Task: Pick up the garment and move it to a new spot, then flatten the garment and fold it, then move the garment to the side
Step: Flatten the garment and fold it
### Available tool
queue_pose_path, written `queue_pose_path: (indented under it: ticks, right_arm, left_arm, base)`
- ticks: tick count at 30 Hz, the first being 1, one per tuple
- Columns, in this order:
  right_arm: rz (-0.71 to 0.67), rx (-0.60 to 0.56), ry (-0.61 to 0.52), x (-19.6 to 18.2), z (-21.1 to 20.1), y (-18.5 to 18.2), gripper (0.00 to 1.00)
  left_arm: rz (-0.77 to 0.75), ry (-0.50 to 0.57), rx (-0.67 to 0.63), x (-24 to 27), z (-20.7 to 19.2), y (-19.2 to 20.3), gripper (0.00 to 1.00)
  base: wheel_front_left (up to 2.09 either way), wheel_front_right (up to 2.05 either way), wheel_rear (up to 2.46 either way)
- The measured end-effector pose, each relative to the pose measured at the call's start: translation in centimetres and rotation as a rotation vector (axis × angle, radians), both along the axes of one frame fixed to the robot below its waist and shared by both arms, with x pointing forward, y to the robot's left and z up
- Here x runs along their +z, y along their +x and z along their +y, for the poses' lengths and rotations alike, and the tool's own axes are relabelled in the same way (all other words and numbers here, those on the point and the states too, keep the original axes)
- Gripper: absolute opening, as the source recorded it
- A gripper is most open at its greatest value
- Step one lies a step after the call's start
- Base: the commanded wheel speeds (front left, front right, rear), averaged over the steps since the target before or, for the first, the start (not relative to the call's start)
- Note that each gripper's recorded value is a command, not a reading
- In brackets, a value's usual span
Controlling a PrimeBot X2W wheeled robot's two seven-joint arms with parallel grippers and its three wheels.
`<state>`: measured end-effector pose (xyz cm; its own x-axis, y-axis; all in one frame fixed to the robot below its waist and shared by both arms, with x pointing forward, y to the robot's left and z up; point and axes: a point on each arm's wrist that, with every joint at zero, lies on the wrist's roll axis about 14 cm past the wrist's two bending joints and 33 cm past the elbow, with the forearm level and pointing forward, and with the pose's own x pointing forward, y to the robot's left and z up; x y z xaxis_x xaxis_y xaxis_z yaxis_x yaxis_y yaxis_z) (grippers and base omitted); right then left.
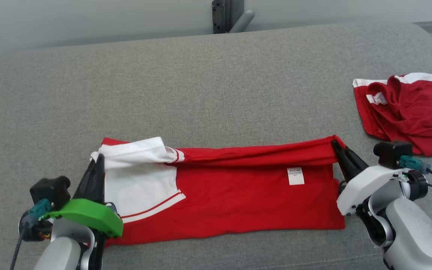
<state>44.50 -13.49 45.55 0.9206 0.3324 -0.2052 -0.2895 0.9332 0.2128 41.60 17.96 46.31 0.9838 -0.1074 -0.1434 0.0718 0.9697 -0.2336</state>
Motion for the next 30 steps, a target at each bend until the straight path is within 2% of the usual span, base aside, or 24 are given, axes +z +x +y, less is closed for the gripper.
queue_pose_path:
  ticks: [11,12,13,14,15,16,18,19,21,22,30]
  right_arm:
    - [0.002,-0.033,0.019,-1.1,0.2,-3.8,0.00]
    - [0.003,-0.037,0.019,-1.2,0.2,-4.1,0.03]
    - [0.004,-0.042,0.020,-1.4,0.2,-4.3,0.24]
    - [0.005,-0.051,0.027,-1.5,0.2,-4.6,0.42]
    - [0.004,-0.059,0.033,-1.6,0.1,-4.9,0.77]
    - [0.002,-0.068,0.037,-1.7,0.0,-5.2,1.00]
    - [-0.003,-0.094,0.046,-1.9,-0.5,-5.8,1.00]
    - [-0.004,-0.108,0.053,-2.0,-0.8,-6.1,1.00]
    - [-0.008,-0.135,0.060,-2.1,-1.5,-6.6,1.00]
    - [-0.009,-0.150,0.063,-2.1,-1.8,-6.8,1.00]
    - [-0.036,-0.276,0.069,-1.7,-5.3,-7.9,1.00]
  left_arm:
    - [0.111,-0.080,0.054,-3.0,-0.6,-4.5,0.00]
    - [0.123,-0.077,0.056,-3.3,-0.6,-4.8,0.00]
    - [0.136,-0.074,0.057,-3.7,-0.6,-5.2,0.00]
    - [0.150,-0.074,0.062,-4.1,-0.6,-5.5,0.00]
    - [0.163,-0.081,0.066,-4.5,-0.7,-5.8,0.00]
    - [0.175,-0.090,0.073,-4.8,-0.7,-6.1,0.00]
    - [0.194,-0.094,0.079,-5.3,-0.7,-6.7,0.00]
    - [0.201,-0.097,0.083,-5.5,-0.6,-6.9,0.13]
    - [0.204,-0.095,0.094,-5.8,-0.4,-7.3,0.79]
    - [0.202,-0.095,0.102,-5.8,-0.2,-7.4,1.00]
    - [0.120,-0.072,0.160,-4.1,1.3,-7.2,1.00]
  base:
    - [0.00,0.00,0.00]
    - [0.00,0.00,0.00]
    - [0.00,0.00,0.00]
    - [0.00,0.00,0.00]
    - [0.00,0.00,0.00]
    - [0.00,0.00,0.00]
    - [0.00,0.00,0.00]
    - [0.00,0.00,0.00]
    - [0.00,0.00,0.00]
    - [0.00,0.00,0.00]
    - [0.00,0.00,0.00]
